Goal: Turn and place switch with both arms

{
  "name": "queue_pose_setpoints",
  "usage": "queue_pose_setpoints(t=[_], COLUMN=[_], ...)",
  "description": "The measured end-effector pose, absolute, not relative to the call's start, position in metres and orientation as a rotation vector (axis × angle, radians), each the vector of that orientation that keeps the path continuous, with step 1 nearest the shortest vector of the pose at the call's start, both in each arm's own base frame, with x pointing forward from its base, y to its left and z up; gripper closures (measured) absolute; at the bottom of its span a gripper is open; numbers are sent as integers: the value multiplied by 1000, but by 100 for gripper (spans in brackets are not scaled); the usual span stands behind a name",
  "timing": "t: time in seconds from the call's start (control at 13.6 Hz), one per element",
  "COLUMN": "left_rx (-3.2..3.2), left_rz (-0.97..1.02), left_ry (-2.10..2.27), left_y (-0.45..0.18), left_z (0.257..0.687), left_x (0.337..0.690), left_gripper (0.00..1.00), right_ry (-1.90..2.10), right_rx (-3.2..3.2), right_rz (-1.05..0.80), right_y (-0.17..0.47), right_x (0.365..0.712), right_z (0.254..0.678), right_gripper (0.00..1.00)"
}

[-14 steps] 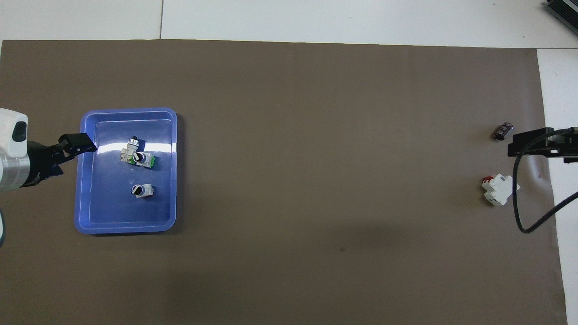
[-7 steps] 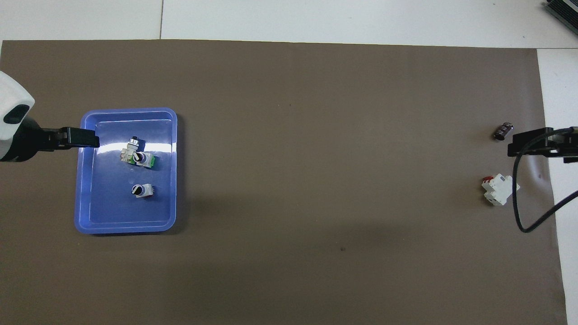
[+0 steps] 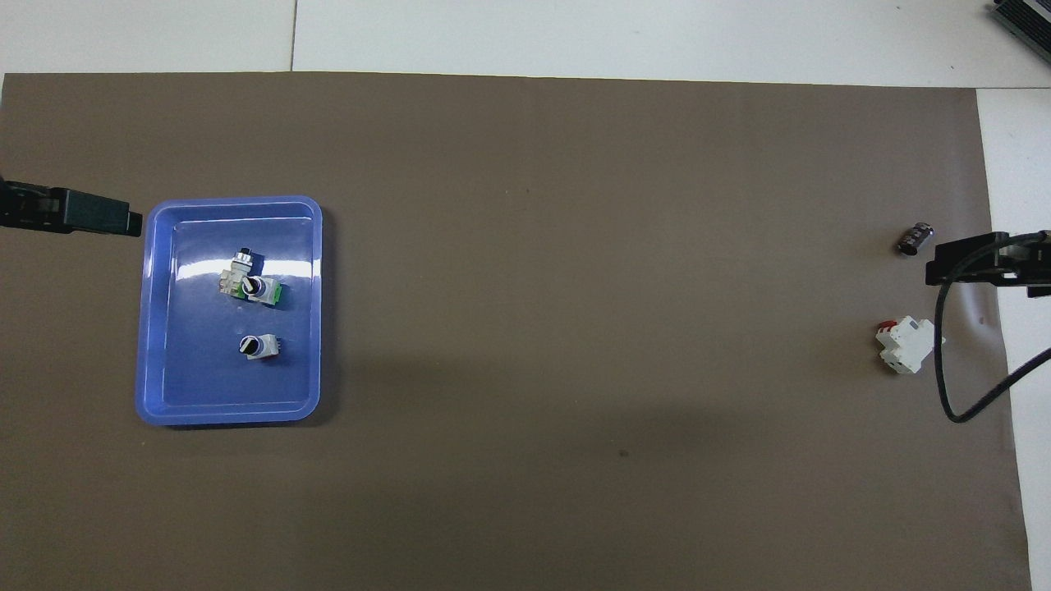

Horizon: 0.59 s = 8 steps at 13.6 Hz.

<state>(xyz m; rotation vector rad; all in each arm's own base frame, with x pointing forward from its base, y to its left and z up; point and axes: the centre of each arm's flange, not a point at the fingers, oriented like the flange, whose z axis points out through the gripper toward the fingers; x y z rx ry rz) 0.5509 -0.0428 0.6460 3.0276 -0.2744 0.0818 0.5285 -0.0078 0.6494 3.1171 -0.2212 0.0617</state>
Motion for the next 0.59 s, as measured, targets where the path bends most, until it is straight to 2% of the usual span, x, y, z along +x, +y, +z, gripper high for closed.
queue_pose_setpoints(t=[0.22, 0.59], left_rx=[3033, 3100], left_rz=[-30, -75], left_ry=[-266, -304], left_y=[-37, -40], left_z=[644, 645], left_x=[539, 533], left_gripper=[0, 0], right_ry=[-221, -204], right_rx=[3117, 3118], right_rz=[63, 63], right_y=[-8, -2], right_x=[528, 528], right_z=[650, 650], right_gripper=[0, 0])
